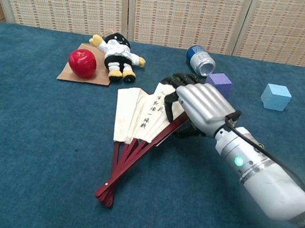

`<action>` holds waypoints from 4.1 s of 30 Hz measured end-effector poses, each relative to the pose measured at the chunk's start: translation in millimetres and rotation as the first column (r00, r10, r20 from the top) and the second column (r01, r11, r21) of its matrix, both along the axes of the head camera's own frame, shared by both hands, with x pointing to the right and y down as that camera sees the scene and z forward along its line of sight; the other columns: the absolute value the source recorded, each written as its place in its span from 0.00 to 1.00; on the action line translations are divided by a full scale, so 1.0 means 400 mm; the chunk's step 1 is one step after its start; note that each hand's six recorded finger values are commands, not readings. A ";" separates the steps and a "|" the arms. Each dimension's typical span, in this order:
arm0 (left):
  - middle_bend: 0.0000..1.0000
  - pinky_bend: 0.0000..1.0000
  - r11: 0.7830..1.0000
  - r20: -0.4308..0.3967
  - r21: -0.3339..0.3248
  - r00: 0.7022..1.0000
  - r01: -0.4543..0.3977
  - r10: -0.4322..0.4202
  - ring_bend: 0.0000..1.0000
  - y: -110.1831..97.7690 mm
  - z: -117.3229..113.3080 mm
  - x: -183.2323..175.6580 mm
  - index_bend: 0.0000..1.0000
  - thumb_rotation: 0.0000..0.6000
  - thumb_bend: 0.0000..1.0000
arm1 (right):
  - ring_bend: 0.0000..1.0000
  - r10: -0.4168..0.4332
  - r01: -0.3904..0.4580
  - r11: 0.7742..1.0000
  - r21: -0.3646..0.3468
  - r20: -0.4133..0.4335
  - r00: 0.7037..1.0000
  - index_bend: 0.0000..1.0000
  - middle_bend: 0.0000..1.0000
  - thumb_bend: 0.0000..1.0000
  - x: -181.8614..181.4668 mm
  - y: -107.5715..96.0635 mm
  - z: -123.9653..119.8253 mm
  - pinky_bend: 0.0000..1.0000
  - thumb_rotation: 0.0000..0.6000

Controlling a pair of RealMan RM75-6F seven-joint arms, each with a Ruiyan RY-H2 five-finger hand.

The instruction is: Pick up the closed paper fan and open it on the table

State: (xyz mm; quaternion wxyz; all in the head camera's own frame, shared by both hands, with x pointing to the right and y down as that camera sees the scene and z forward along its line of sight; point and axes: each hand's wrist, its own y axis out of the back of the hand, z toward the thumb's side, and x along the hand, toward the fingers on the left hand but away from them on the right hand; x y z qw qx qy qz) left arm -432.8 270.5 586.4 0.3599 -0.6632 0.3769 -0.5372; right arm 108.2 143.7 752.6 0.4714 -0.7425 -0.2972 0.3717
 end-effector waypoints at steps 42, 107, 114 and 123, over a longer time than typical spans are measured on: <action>0.00 0.02 0.972 -0.578 -0.107 0.782 0.210 -0.233 0.00 -0.127 0.211 0.160 0.04 1.00 0.45 | 0.00 0.235 -0.131 0.935 -0.330 0.298 0.925 0.74 0.12 0.54 -0.355 -0.194 -0.480 0.00 1.00; 0.23 0.03 0.905 -0.470 0.255 0.862 0.339 -0.190 0.03 -0.238 0.226 0.096 0.82 1.00 0.65 | 0.00 0.327 -0.250 0.919 -0.304 0.238 0.914 0.69 0.13 0.54 -0.066 -0.234 -0.467 0.00 1.00; 0.21 0.03 0.920 -0.411 0.256 0.895 0.296 -0.174 0.03 -0.199 0.238 0.075 0.61 1.00 0.61 | 0.00 0.308 -0.231 0.922 -0.311 0.229 0.923 0.64 0.13 0.54 -0.024 -0.180 -0.432 0.00 1.00; 0.08 0.02 0.957 -0.276 0.215 0.952 0.195 -0.132 0.00 -0.115 0.281 0.052 0.09 1.00 0.57 | 0.00 0.286 -0.215 0.927 -0.307 0.209 0.935 0.30 0.12 0.54 0.046 -0.054 -0.350 0.00 1.00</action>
